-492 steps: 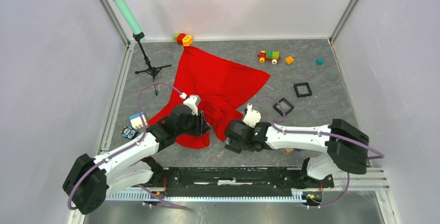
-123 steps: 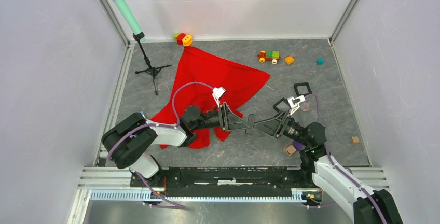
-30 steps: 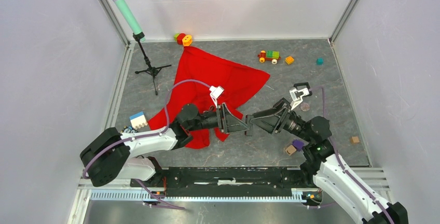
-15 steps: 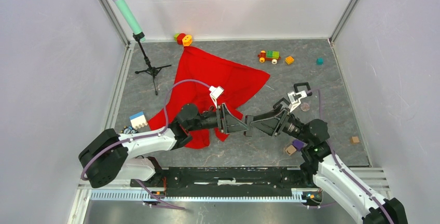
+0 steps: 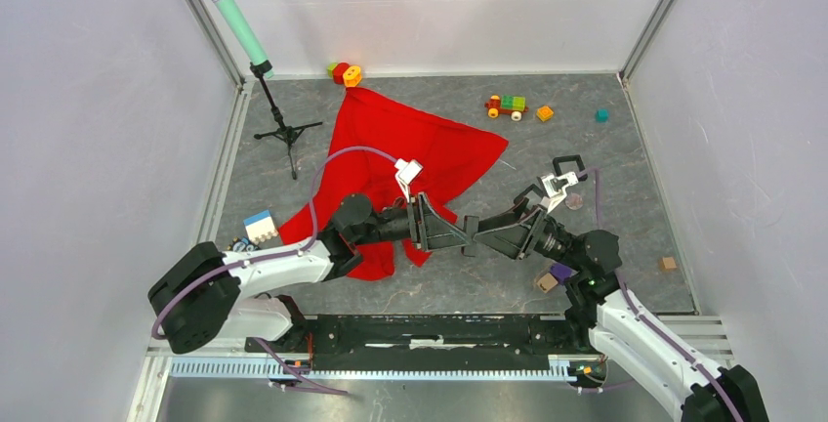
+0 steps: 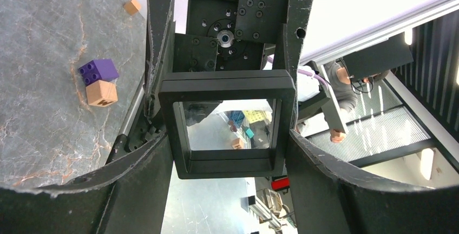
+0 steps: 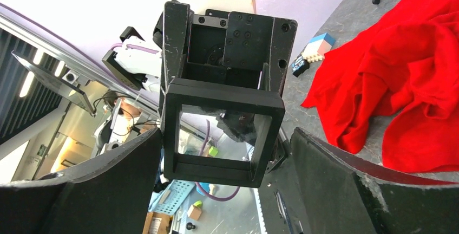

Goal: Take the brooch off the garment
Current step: Open the brooch box.

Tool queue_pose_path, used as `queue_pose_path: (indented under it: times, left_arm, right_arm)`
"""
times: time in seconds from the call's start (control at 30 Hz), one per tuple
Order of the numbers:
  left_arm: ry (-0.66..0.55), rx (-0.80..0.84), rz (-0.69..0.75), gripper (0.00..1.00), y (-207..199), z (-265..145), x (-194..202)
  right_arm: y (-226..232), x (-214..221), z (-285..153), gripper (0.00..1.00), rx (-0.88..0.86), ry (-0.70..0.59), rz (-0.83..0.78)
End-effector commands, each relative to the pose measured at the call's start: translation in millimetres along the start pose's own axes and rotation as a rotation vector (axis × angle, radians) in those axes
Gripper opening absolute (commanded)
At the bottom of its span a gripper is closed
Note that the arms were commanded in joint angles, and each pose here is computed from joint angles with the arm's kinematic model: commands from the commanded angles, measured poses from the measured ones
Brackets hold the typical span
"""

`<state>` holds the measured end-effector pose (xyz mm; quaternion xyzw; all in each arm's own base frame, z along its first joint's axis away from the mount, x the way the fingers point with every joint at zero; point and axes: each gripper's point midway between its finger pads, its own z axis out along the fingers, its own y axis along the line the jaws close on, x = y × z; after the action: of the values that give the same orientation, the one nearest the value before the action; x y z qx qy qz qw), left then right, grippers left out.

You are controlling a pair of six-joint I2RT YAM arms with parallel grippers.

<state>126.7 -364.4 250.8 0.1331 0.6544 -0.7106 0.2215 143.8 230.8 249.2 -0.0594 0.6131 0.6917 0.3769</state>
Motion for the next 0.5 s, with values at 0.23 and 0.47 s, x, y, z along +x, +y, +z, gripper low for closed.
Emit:
queue_pose_path:
  times: [0.23,0.47]
  left_arm:
    - [0.001,0.102,0.052,0.02,-26.8,7.7,-6.2]
    - [-0.003,0.099,0.057,0.02,-26.8,7.5,-7.0]
  right_arm:
    - [16.8,0.3,0.5,0.78,-0.071,0.007,-0.016]
    - [17.7,3.1,-0.4,0.57,-0.082,0.017,-0.012]
